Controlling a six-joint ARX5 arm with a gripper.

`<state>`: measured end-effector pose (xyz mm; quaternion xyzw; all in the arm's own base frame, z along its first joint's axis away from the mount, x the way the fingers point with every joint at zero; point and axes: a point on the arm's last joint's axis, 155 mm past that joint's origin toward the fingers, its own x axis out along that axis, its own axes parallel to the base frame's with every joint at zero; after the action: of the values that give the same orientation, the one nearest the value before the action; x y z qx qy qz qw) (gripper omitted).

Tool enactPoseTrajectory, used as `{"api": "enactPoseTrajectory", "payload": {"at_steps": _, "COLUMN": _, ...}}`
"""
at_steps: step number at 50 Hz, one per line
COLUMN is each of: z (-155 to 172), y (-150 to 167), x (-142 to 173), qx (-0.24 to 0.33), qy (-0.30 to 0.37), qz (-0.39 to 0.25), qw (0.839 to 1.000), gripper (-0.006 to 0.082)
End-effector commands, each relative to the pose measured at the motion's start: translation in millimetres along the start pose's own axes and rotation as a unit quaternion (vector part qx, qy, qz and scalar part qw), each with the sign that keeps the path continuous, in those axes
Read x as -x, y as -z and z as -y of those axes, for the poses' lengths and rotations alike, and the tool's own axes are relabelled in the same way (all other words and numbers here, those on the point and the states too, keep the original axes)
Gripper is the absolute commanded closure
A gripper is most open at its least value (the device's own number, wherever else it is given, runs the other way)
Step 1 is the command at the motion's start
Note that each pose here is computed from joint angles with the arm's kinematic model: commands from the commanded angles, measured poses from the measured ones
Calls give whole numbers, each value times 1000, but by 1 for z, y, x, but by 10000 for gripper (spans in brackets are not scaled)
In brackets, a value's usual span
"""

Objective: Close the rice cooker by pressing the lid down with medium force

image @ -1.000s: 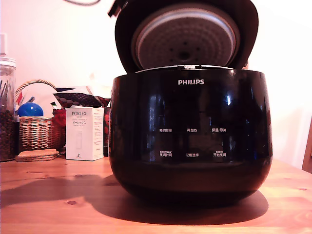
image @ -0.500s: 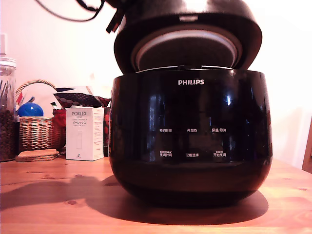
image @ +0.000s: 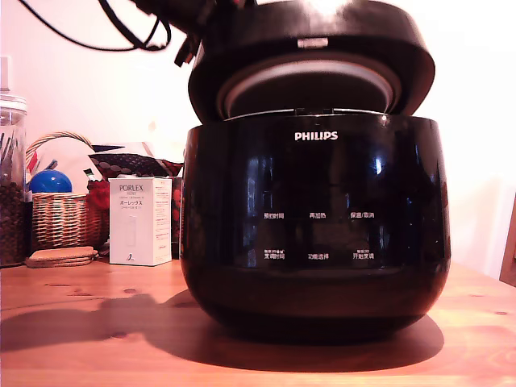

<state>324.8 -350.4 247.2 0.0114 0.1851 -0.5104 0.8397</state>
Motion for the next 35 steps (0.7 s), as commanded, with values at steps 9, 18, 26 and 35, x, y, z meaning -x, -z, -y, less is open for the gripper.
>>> {"api": "enactPoseTrajectory", "payload": {"at_steps": 9, "z": 13, "y": 30, "x": -12, "qx": -16, "qy": 17, "qz": 13, "qw": 1000, "gripper": 789}}
{"api": "enactPoseTrajectory", "payload": {"at_steps": 18, "z": 15, "y": 43, "x": -15, "qx": -40, "qy": 2, "qz": 42, "qw": 998, "gripper": 789}}
{"api": "enactPoseTrajectory", "payload": {"at_steps": 26, "z": 14, "y": 55, "x": -14, "qx": -46, "qy": -14, "qz": 54, "qw": 997, "gripper": 789}}
{"api": "enactPoseTrajectory", "payload": {"at_steps": 35, "z": 11, "y": 74, "x": -13, "qx": -48, "qy": -27, "qz": 47, "qw": 997, "gripper": 789}}
